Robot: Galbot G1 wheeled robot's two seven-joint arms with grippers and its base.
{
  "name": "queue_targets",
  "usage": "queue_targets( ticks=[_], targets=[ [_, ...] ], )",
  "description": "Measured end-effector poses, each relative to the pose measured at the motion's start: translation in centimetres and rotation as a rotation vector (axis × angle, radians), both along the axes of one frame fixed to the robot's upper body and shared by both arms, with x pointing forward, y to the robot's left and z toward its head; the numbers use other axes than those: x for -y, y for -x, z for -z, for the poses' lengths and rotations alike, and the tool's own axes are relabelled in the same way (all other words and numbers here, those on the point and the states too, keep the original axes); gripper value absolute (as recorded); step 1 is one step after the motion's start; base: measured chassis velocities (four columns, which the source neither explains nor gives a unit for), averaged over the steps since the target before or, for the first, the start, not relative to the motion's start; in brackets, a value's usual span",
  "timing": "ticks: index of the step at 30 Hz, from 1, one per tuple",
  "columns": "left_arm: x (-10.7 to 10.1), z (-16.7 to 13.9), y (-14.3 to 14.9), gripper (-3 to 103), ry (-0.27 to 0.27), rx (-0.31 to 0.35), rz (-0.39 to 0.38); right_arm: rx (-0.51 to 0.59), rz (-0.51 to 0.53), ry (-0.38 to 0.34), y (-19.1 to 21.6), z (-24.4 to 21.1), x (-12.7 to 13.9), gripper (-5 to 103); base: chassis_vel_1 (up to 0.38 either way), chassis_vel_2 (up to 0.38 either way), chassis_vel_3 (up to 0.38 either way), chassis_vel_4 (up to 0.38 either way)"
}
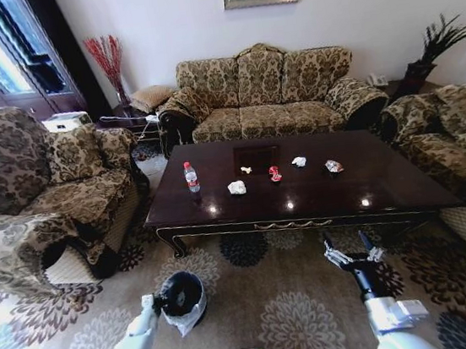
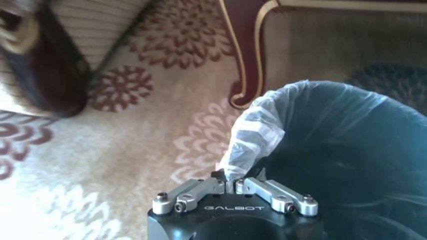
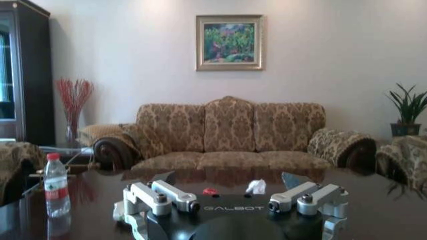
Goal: Move to the front of the table and place the trash on the table into the trash bin.
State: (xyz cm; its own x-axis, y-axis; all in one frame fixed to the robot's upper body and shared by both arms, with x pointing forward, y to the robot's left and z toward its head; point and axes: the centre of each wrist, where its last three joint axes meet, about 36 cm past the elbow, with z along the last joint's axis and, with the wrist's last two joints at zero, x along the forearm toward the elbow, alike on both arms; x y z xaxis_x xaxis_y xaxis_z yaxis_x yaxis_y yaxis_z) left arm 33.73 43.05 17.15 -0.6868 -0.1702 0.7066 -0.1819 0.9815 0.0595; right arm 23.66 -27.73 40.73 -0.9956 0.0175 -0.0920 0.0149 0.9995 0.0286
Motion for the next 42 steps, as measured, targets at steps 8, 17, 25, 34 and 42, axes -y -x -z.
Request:
queue_targets(
  ticks=[8,17,25,34,42],
  targets=[
    [1.6,-8.5,0.3,3,0.014,0.107,0.001,0.068,-0.010,-0.024,-1.8,-1.0,-0.6,100,0.000,0.000,0.000,0.000],
    [1.1,-16.9,4.8,3,-0.031,0.172,0.015,0.080,-0.028,-0.050,-3.1,-0.8,-1.1,100,0.000,0.000,0.000,0.000],
    [0.3,-27.4,10.3,3,-0.070,0.314,-0.026,0.076,-0.061,-0.091,-4.0,-0.2,-0.5,100,0.000,0.000,0.000,0.000],
    [1.8,-34.3,12.1,3,-0.082,0.472,-0.041,0.054,-0.069,-0.105,-4.9,1.9,-0.3,100,0.000,0.000,0.000,0.000],
    [2.9,-38.6,7.6,3,-0.062,0.620,-0.016,0.054,-0.073,-0.100,-4.6,2.6,-0.2,100,0.000,0.000,0.000,0.000]
  ],
)
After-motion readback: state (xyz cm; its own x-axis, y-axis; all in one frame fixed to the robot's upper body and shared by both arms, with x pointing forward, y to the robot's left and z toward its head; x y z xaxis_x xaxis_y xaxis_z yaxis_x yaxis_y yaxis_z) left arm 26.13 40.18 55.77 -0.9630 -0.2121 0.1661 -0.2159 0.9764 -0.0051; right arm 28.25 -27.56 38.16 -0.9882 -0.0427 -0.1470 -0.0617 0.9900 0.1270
